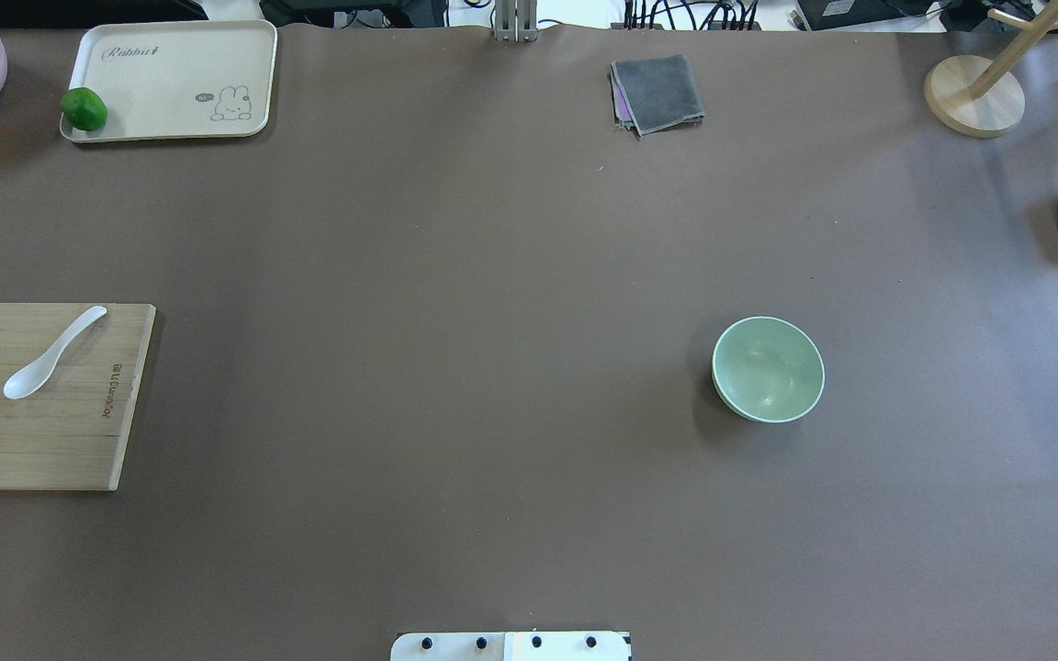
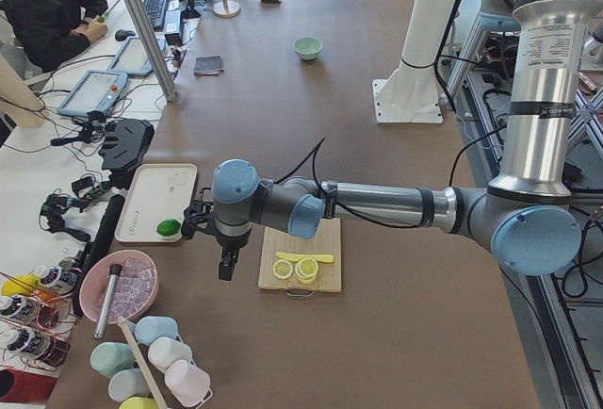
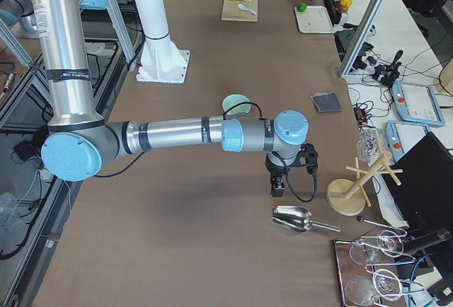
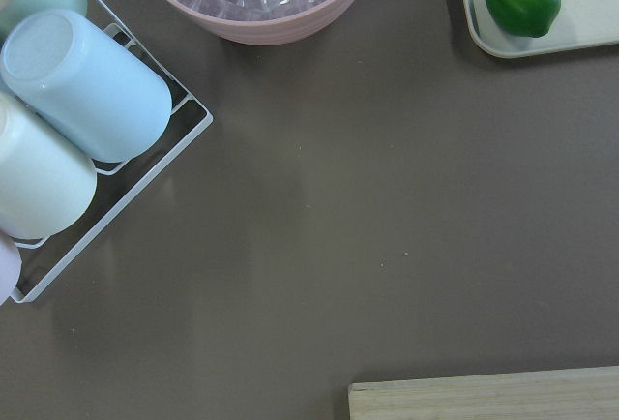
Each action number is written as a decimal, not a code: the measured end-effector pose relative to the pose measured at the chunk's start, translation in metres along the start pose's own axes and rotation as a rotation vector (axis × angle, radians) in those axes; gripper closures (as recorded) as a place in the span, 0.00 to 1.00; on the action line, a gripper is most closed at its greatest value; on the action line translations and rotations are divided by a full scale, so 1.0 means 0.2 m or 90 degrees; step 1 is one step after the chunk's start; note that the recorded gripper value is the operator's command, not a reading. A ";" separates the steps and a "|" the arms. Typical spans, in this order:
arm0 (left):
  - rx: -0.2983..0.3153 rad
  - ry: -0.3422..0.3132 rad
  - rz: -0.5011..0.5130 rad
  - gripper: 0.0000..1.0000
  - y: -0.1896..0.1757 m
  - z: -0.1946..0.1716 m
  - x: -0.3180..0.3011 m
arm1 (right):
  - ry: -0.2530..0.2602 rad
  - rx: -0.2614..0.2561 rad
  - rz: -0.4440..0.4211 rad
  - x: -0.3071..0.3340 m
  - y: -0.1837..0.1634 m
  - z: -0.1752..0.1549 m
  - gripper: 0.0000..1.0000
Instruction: Place spoon in bowl
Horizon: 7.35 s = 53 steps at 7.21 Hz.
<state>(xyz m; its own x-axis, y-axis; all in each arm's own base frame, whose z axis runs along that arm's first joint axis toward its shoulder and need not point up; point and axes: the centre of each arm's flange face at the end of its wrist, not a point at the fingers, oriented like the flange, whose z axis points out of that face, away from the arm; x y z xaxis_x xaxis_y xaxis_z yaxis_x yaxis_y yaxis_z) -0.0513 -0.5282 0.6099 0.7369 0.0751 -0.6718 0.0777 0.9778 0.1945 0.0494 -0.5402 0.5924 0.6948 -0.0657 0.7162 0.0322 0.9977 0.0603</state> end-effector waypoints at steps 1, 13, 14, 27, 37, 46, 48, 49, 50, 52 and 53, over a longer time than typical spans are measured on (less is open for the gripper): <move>0.000 0.000 0.000 0.02 0.01 0.00 0.00 | 0.000 -0.001 0.001 0.00 0.00 0.00 0.00; 0.003 0.026 0.000 0.02 0.04 -0.05 0.06 | 0.003 -0.005 0.007 0.02 0.02 0.02 0.00; 0.003 0.027 0.000 0.02 0.04 -0.05 0.06 | 0.001 -0.005 0.007 0.02 0.03 0.02 0.00; 0.137 0.093 0.051 0.02 -0.08 -0.06 0.39 | -0.014 0.098 -0.154 -0.43 -0.12 0.08 0.00; 0.155 0.168 0.078 0.02 -0.16 0.23 0.87 | -0.138 0.097 -0.055 -1.81 0.31 0.69 0.00; 0.153 0.170 0.077 0.02 -0.16 0.23 0.87 | -0.117 0.081 -0.072 -2.00 0.62 0.90 1.00; 0.152 0.170 0.076 0.02 -0.15 0.24 0.86 | -0.153 0.093 -0.043 -2.14 0.58 0.80 1.00; 0.152 0.170 0.076 0.02 -0.14 0.24 0.85 | -0.173 0.096 -0.020 -2.29 0.53 0.75 1.00; 0.152 0.170 0.076 0.02 -0.14 0.25 0.85 | -0.177 0.091 0.003 -2.51 0.46 0.69 1.00; 0.150 0.169 0.075 0.02 -0.14 0.25 0.84 | -0.140 0.083 0.021 -3.00 0.35 0.65 1.00; 0.149 0.169 0.074 0.02 -0.13 0.26 0.83 | -0.121 0.083 0.021 -3.18 0.31 0.70 1.00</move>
<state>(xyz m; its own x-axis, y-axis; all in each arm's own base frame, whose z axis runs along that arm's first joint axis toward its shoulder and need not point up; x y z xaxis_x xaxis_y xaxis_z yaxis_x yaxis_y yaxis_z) 0.1040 -0.5518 0.5294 0.5530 0.2612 -0.7912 0.1778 0.8907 0.4184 -0.4910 -0.4384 0.2390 0.5452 -0.0472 0.8370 -0.0900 0.9894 0.1144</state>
